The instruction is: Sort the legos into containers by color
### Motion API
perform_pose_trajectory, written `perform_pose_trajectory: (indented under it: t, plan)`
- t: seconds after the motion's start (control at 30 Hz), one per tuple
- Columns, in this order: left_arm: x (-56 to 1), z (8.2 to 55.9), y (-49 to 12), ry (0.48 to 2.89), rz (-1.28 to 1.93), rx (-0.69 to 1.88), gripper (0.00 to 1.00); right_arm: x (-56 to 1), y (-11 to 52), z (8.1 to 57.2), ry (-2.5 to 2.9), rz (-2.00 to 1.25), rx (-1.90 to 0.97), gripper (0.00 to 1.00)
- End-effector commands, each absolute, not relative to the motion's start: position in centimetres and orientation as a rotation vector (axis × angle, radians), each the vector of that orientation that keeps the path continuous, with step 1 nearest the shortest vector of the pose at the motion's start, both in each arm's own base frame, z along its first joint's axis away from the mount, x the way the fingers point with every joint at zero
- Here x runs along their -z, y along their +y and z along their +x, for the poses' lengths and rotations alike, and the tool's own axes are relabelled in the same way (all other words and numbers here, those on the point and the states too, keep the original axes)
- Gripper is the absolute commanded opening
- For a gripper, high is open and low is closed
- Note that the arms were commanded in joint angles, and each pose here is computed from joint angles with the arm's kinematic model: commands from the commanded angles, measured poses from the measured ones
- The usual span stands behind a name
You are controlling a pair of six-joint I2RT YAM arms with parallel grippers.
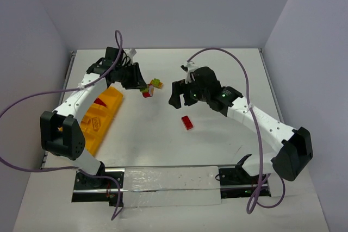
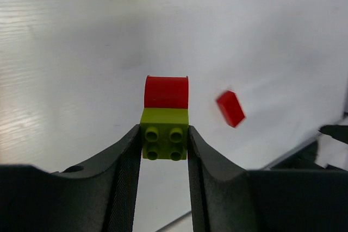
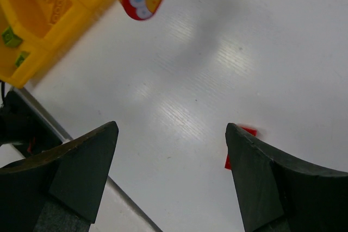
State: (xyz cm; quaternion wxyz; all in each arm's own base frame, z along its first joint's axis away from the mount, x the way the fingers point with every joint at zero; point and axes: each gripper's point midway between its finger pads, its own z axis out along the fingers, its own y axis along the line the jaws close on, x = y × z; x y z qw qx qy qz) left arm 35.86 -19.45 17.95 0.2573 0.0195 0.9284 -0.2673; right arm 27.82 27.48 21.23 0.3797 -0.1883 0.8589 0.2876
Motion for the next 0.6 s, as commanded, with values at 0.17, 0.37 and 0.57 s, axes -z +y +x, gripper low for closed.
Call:
perform_pose_trajectory:
  t: [0.17,0.37,0.57]
  plan:
    - [-24.6,32.7,-23.9,2.332,0.214,1.213,0.0,-26.3,29.9,27.6,1.978,-0.606,-0.942,0.87]
    - [-26.6,31.6,-23.1,2.229,0.24,1.363,0.0,-28.3,29.4,27.5,1.911,-0.483,-1.327,0.87]
    - [-28.6,30.8,-22.5,2.14,0.281,1.451,0.0,-29.4,29.2,27.8,1.823,-0.44,-1.542,0.88]
